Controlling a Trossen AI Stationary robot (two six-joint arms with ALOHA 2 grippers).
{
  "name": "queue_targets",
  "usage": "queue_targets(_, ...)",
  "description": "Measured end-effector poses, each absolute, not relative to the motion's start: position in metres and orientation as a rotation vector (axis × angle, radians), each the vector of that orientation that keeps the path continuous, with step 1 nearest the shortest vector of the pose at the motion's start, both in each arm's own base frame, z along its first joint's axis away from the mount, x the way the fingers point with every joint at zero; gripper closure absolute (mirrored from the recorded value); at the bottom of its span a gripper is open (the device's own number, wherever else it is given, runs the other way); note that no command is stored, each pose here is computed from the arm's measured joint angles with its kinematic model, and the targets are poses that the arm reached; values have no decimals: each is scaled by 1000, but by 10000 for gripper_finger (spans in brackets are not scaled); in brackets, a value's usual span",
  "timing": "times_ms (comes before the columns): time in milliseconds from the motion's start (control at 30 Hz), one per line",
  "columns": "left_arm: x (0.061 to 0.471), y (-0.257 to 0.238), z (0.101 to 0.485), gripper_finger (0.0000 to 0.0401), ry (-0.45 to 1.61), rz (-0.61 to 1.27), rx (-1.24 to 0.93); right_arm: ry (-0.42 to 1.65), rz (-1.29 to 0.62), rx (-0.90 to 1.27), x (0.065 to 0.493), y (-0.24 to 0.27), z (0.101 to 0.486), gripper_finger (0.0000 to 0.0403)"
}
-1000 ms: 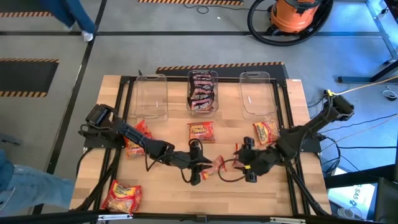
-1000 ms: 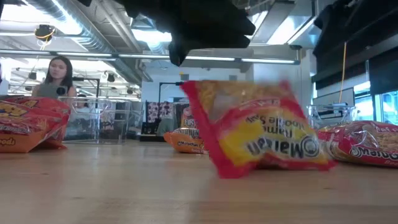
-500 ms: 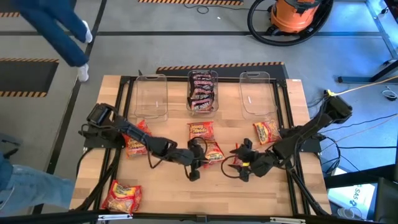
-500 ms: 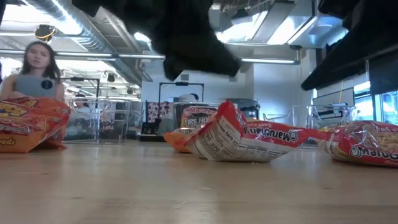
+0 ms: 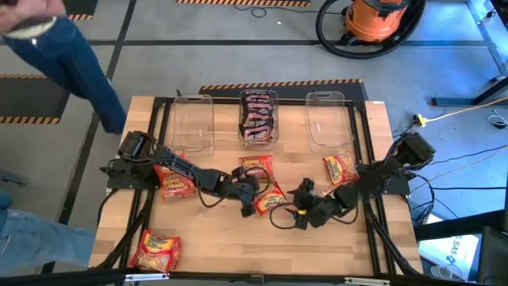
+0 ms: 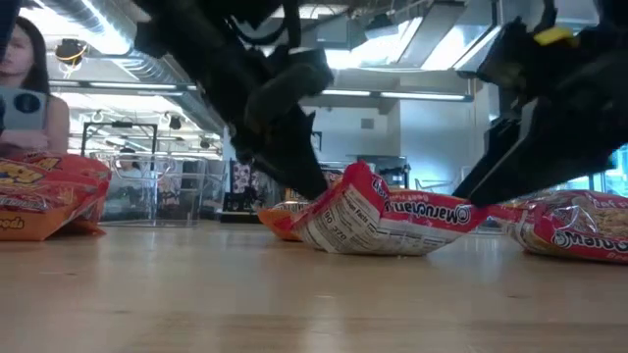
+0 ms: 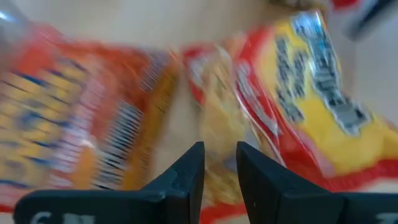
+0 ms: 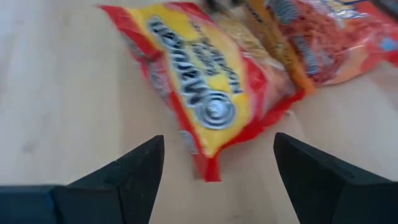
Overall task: Sort Maruchan noodles
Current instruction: Put the red noodle pack into the right transparent bin
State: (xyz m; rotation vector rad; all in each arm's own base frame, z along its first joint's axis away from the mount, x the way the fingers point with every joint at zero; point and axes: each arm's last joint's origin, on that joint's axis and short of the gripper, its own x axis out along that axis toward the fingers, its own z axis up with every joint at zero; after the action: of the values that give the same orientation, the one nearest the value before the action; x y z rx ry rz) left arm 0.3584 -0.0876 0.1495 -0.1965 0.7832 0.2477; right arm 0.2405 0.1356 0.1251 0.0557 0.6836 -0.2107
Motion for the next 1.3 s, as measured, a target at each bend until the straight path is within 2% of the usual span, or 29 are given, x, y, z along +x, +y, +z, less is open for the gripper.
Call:
queue_targets(167,362,-115,132,317,807,70,-330,686,-276,-32,248,120,124,121)
queue_targets(367,368,-154,127,318,661,-96,-422,690,-344,-87,260,93,125,121)
queue_targets(533,361,-157,144,318,681,-128,-478,728,-259,-65,264,97,159,121)
queue_targets(700,351,-159,169,319,655,-111,-438,756,-133,181,254,110,192,121)
queue_targets(833,352,-162,173,319,550,-20,-359,737,-84,448,257,115,196,119)
queue_targets(1067,354,-172,136,319,604,23,-302,801,-186,663,270,114,170,103)
queue_targets(1300,355,-177,108,319,633,60,-272,802,-170,736,286,119,147,104)
